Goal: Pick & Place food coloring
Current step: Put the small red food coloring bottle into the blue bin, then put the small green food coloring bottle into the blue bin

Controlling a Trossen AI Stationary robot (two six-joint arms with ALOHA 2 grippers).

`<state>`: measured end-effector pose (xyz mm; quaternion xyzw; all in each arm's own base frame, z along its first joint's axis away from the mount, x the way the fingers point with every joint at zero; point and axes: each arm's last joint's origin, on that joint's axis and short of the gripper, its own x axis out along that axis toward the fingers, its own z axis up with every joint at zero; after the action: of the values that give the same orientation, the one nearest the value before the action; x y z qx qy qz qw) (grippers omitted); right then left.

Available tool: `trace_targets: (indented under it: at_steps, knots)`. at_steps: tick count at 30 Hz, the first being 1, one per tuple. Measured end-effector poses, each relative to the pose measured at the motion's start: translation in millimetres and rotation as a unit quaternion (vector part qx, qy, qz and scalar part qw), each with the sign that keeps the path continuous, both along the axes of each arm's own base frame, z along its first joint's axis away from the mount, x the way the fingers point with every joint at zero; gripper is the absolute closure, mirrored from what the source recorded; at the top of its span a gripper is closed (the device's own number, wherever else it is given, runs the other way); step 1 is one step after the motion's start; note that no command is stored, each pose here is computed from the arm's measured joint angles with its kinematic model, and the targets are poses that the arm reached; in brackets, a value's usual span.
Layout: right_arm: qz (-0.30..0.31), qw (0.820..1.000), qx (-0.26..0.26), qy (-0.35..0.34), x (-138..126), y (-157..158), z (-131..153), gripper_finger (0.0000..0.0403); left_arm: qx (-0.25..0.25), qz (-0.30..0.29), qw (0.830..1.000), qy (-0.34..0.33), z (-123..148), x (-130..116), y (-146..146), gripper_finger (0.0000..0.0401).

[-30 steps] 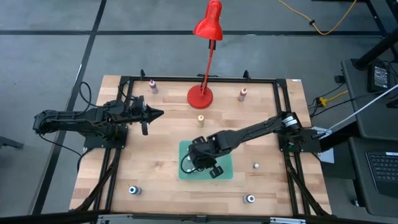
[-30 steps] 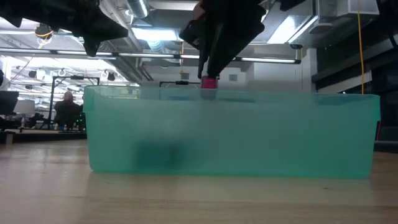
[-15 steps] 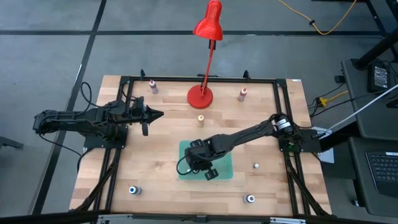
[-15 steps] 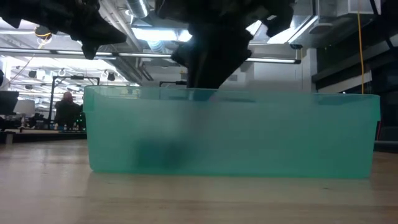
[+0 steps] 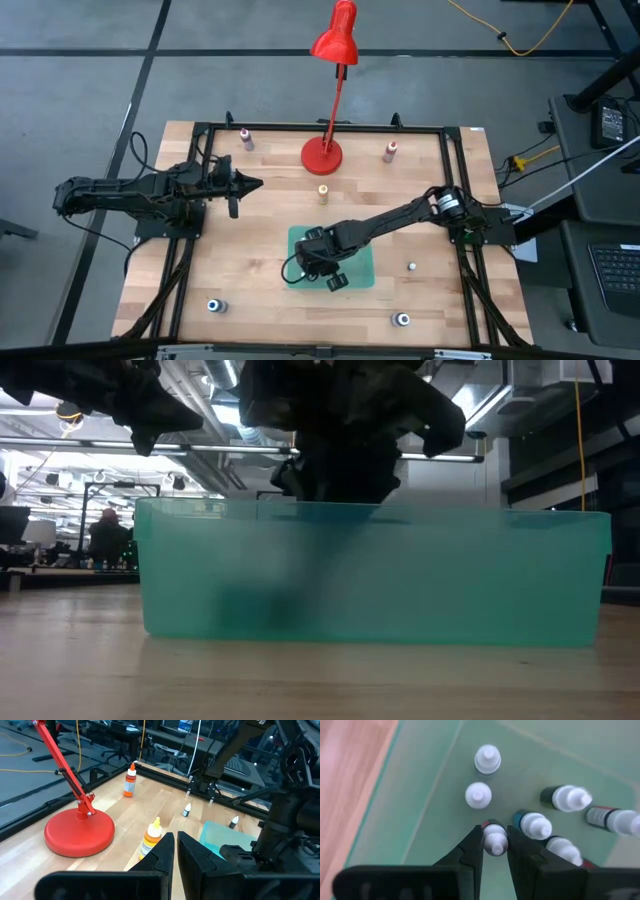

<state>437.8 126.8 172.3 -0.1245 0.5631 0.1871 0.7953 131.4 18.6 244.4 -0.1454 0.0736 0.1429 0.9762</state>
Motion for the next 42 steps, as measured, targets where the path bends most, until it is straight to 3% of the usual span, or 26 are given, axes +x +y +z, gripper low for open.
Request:
trace_targets:
  at_steps: [28,42]
  knots:
    - [-0.009,1.0,0.014,0.017,0.9,1.3,-7.2,0.032,0.0,0.0,1.0,0.0,0.0,0.0,0.0,0.0384]
    - [-0.011,1.0,0.01,0.018,-2.3,0.2,0.7,0.0241,-0.001,0.0,1.0,0.005,-0.9,-0.2,0.0,0.0384]
